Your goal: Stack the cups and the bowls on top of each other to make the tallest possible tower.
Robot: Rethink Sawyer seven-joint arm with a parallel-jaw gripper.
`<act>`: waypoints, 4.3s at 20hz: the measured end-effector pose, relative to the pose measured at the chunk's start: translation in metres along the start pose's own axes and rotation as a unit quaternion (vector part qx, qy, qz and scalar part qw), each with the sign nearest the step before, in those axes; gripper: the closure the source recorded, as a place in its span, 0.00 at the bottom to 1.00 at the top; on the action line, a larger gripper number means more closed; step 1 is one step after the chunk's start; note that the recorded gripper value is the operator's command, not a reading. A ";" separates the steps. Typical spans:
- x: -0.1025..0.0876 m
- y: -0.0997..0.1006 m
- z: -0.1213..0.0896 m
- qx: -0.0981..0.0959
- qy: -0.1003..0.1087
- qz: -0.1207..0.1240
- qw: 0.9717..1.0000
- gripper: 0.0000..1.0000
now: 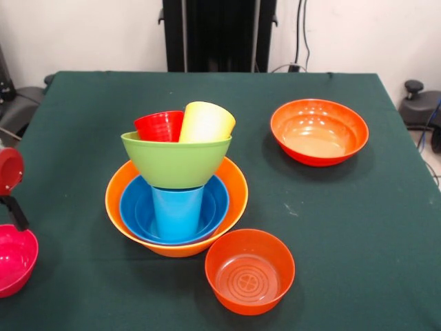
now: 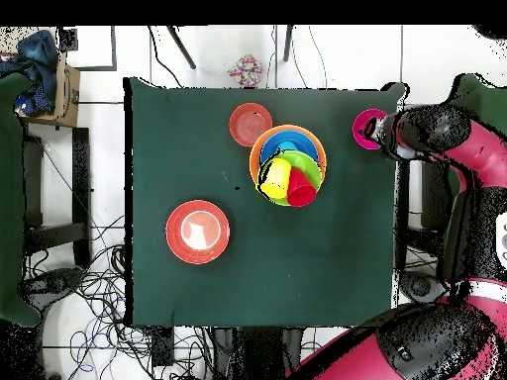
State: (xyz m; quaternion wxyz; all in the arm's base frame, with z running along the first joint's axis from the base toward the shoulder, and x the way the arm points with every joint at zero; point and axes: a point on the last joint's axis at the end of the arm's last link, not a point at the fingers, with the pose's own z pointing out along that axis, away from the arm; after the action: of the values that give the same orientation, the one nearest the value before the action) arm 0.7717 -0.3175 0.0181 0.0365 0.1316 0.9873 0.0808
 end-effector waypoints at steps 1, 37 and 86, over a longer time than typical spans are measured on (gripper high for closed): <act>0.001 0.002 0.002 0.000 0.001 -0.001 1.000 0.00; 0.014 0.016 0.060 0.019 0.001 -0.021 1.000 0.00; 0.054 0.029 -0.140 -0.040 0.053 -0.023 0.998 1.00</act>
State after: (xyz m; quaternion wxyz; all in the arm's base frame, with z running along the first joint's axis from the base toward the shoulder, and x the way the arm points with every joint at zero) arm 0.7144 -0.2968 0.1581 -0.0093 0.1028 0.9866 0.1262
